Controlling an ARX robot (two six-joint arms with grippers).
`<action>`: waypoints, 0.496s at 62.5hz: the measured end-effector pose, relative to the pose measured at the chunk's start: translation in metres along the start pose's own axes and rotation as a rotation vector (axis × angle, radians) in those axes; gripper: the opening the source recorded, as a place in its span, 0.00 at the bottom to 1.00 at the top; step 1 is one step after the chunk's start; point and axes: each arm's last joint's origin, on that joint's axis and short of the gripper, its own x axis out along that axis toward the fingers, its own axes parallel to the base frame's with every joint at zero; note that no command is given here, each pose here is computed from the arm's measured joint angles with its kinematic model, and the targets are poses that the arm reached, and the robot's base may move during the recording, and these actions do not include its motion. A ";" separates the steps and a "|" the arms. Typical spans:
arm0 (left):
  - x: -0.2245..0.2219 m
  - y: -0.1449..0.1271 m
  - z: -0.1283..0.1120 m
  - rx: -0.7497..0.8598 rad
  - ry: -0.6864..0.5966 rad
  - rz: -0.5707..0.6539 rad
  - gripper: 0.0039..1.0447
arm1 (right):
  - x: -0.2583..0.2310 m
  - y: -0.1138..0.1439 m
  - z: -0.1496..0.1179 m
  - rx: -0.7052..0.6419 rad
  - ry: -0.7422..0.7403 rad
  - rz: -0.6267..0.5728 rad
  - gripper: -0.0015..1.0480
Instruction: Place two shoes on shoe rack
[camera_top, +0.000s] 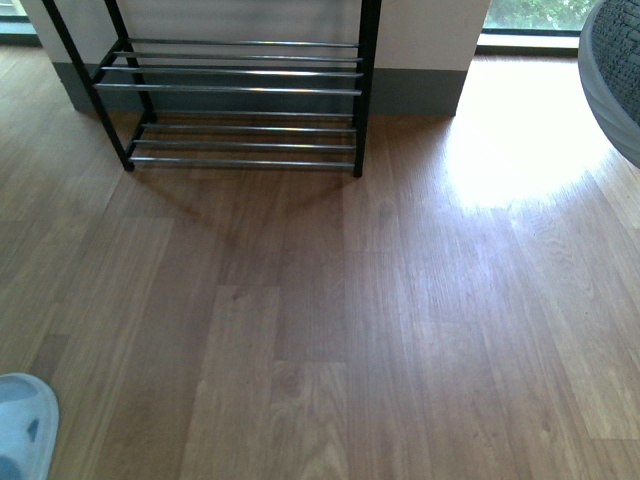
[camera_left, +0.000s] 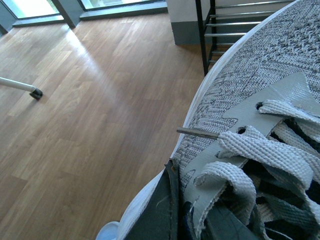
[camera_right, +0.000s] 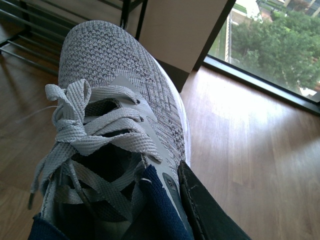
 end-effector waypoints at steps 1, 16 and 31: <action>0.000 0.000 0.000 -0.001 0.000 0.000 0.01 | 0.000 0.000 0.000 0.000 0.000 0.000 0.01; 0.000 0.000 0.000 -0.001 0.000 0.001 0.01 | 0.000 0.000 0.000 0.000 -0.001 0.002 0.01; 0.000 0.000 0.000 0.000 0.002 -0.007 0.01 | 0.000 0.000 0.000 0.000 0.002 -0.004 0.01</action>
